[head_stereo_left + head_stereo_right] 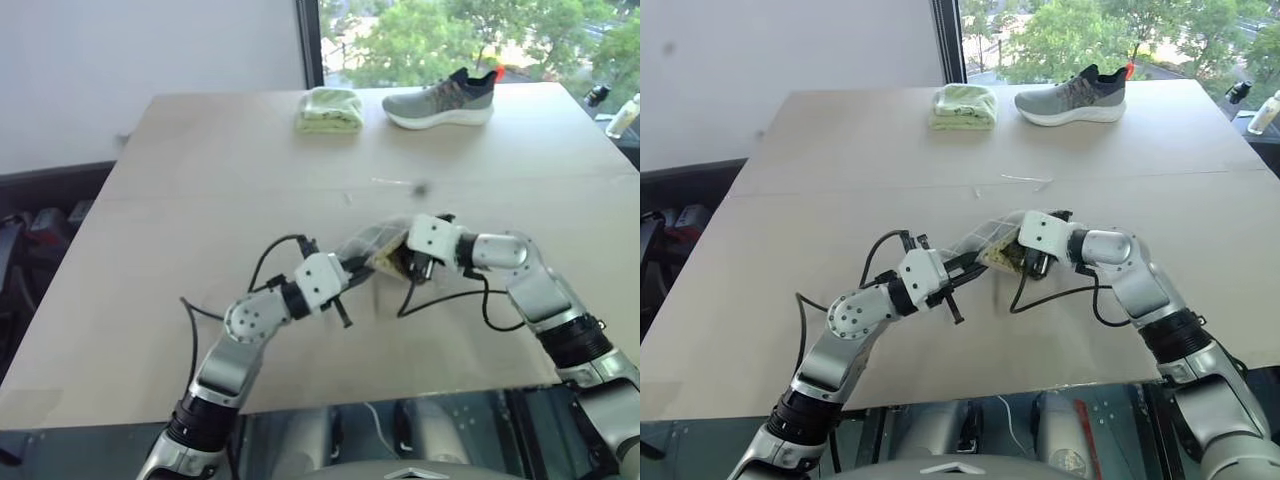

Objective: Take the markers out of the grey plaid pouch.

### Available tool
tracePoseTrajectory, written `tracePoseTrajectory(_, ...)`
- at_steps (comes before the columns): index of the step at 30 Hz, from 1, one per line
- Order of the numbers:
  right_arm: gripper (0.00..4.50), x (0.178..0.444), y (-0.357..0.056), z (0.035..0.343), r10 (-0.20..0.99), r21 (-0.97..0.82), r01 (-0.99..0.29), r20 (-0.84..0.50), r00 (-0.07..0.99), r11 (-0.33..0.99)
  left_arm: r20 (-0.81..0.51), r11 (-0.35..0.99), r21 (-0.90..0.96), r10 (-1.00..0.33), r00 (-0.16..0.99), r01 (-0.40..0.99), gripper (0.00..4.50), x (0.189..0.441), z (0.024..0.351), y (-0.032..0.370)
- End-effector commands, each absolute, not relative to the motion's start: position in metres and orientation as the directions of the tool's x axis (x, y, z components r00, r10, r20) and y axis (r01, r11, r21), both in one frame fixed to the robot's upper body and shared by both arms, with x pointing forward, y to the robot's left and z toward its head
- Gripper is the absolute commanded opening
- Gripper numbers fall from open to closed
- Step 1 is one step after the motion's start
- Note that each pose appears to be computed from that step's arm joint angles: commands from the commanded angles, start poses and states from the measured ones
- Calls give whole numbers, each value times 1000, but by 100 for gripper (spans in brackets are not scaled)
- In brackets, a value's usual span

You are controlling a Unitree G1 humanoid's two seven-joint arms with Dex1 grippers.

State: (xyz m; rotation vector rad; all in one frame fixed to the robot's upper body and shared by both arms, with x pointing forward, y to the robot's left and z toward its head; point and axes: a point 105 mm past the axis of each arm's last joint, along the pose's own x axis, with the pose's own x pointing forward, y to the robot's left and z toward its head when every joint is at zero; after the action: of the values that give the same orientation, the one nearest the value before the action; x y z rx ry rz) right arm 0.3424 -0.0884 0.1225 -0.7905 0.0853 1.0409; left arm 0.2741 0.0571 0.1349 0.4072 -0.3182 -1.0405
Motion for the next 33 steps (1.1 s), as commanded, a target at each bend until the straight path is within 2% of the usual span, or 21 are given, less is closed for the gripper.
tracePoseTrajectory(1, 19, 331, -101, 133, 755, -450, -848, -442, 485, 280, 45, 443, 529, -866, 497, 724, 0, 278, 135, 65)
tracePoseTrajectory(5, 19, 319, -107, 154, 778, -367, -872, -422, 466, 323, 20, 472, 558, -830, 558, 682, 0, 289, 130, 78)
tracePoseTrajectory(17, 19, 261, -139, 172, 811, -120, -967, -526, 256, 227, -13, 506, 618, -758, 652, 602, 0, 307, 125, 96)
tracePoseTrajectory(20, 19, 271, -151, 186, 820, -122, -941, -463, 336, 317, -11, 516, 614, -751, 661, 597, 0, 308, 125, 100)
tracePoseTrajectory(23, 19, 297, -180, 206, 758, -138, -843, -380, 530, 520, -7, 524, 604, -750, 661, 600, 0, 306, 125, 102)
tracePoseTrajectory(25, 19, 309, -210, 205, 646, -171, -759, -428, 632, 629, -4, 524, 602, -752, 659, 602, 0, 304, 126, 102)
tracePoseTrajectory(28, 19, 314, -239, 193, 514, -237, -692, -518, 684, 682, 10, 530, 597, -755, 656, 602, 0, 302, 128, 101)
tracePoseTrajectory(29, 117, 316, -245, 187, 490, -260, -688, -539, 685, 677, 21, 530, 598, -760, 650, 601, 0, 302, 130, 100)
tracePoseTrajectory(31, 191, 318, -259, 169, 408, -323, -671, -595, 692, 667, 43, 531, 595, -770, 636, 603, 0, 300, 134, 96)
tracePoseTrajectory(32, 243, 319, -265, 163, 380, -345, -663, -608, 697, 664, 48, 531, 592, -774, 632, 606, 0, 299, 135, 94)
tracePoseTrajectory(33, 322, 321, -270, 159, 348, -371, -649, -615, 707, 664, 50, 531, 589, -776, 628, 609, 0, 299, 136, 93)
